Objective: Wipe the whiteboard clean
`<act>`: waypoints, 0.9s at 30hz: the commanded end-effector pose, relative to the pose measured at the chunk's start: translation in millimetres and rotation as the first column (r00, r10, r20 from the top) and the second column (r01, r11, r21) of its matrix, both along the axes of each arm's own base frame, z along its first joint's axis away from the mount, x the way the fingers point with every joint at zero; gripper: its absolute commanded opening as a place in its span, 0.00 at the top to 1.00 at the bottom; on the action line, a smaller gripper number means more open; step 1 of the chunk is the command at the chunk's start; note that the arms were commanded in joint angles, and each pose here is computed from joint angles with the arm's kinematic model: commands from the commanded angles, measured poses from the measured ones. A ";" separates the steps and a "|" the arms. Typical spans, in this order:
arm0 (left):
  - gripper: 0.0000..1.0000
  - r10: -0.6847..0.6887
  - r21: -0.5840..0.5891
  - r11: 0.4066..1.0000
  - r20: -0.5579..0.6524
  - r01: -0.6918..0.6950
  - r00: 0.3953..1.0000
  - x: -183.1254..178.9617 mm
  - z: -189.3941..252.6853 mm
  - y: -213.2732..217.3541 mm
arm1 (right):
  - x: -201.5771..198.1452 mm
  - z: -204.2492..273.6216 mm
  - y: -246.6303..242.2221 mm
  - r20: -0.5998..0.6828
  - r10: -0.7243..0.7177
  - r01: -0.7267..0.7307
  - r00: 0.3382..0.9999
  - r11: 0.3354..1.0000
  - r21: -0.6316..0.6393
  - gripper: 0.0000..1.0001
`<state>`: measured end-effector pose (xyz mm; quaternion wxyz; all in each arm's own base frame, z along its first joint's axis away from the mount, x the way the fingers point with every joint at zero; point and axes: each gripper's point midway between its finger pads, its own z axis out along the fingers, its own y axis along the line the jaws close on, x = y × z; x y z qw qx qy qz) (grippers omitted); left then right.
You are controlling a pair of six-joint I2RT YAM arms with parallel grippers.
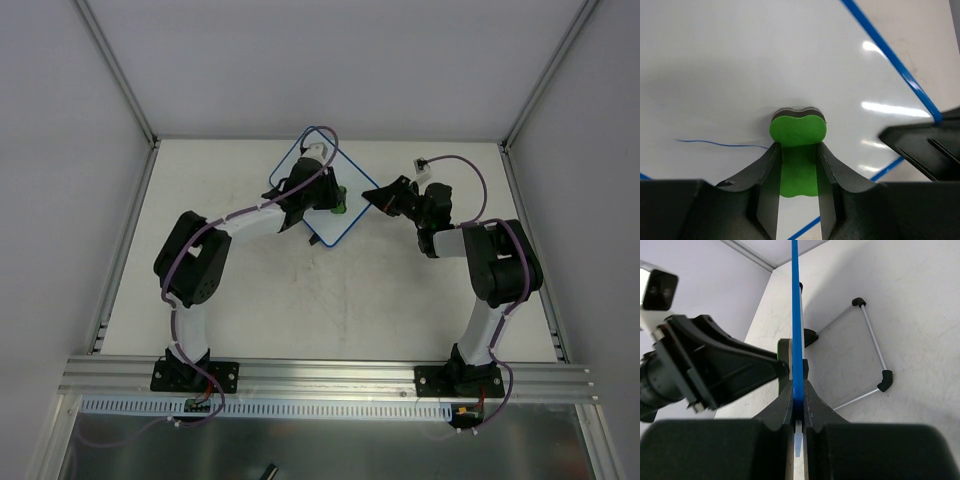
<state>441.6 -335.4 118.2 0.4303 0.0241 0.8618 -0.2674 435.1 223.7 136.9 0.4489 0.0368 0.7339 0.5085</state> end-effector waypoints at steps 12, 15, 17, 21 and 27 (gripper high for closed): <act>1.00 0.502 0.153 0.858 -0.447 -0.489 0.740 -14.1 -127.5 120.1 | -13.5 28.8 21.7 0.105 0.112 -0.115 0.988 0.993 0.029 1.00; 1.00 0.543 0.192 0.833 -0.459 -0.518 0.703 -16.1 -129.7 129.9 | -13.6 28.7 21.9 0.105 0.113 -0.117 0.988 0.993 0.030 1.00; 1.00 0.548 0.196 0.830 -0.466 -0.523 0.695 -17.0 -130.6 130.2 | -13.2 28.1 21.3 0.101 0.112 -0.115 0.989 0.993 0.032 1.00; 1.00 0.568 0.212 0.816 -0.463 -0.537 0.680 -20.2 -128.8 135.0 | -13.1 28.4 21.4 0.102 0.111 -0.115 0.989 0.993 0.035 1.00; 1.00 0.537 0.219 0.840 -0.460 -0.496 0.707 -18.5 -129.1 130.9 | -11.8 28.5 20.5 0.103 0.110 -0.114 0.989 0.993 0.036 1.00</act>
